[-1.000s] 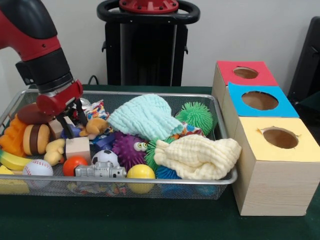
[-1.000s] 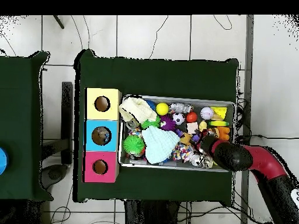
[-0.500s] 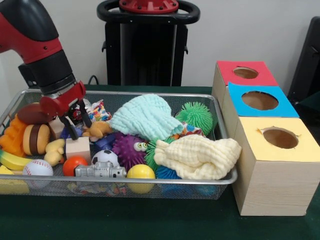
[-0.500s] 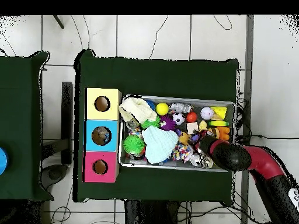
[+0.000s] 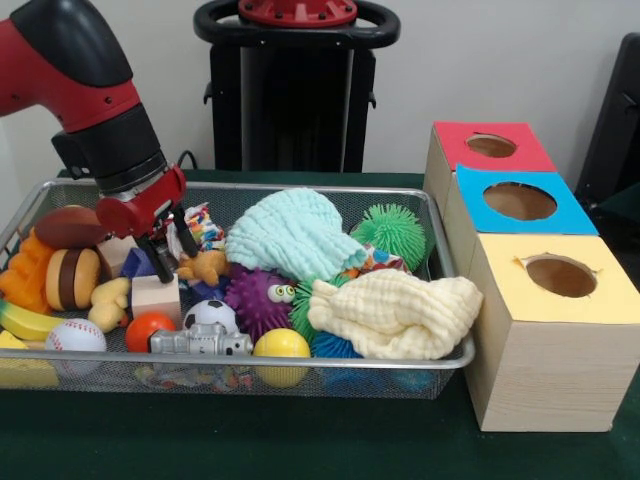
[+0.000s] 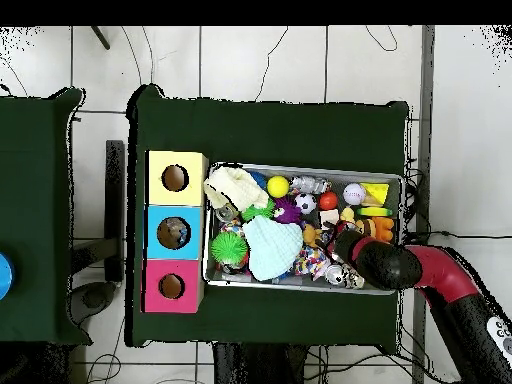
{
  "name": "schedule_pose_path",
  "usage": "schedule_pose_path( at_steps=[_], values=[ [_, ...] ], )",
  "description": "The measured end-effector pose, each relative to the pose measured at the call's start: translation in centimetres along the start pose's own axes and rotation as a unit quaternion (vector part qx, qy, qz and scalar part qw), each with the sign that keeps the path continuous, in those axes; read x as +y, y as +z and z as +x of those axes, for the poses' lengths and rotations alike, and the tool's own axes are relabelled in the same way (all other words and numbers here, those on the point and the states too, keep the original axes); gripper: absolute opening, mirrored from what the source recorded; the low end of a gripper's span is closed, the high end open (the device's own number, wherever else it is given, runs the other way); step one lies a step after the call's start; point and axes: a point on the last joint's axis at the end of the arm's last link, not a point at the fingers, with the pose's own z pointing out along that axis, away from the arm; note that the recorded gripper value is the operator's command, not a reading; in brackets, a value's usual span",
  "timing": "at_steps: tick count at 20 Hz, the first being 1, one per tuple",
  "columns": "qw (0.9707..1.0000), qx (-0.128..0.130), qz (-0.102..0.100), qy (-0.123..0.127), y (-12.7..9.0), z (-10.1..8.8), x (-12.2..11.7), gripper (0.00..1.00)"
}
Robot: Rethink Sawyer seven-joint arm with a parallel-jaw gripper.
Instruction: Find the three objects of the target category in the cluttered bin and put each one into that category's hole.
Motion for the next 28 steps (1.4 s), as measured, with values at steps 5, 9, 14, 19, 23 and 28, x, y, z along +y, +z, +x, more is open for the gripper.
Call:
schedule_pose_path(
  at_steps=[5, 9, 14, 19, 23, 28],
  values=[
    [1.0000, 0.000, 0.000, 0.000, 0.0, 0.0, 0.0, 1.00],
    [1.0000, 0.000, 0.000, 0.000, 0.0, 0.0, 0.0, 1.00],
    [1.0000, 0.000, -0.001, -0.001, 0.1, -0.1, 0.0, 1.00],
    [0.9999, 0.008, -0.003, -0.011, 0.2, -0.8, 0.0, 1.00],
    [0.9997, 0.012, -0.008, -0.022, 0.3, -1.6, 0.4, 1.00],
    [0.9994, 0.014, -0.016, -0.029, 0.1, -2.2, 1.0, 1.00]
  ],
)
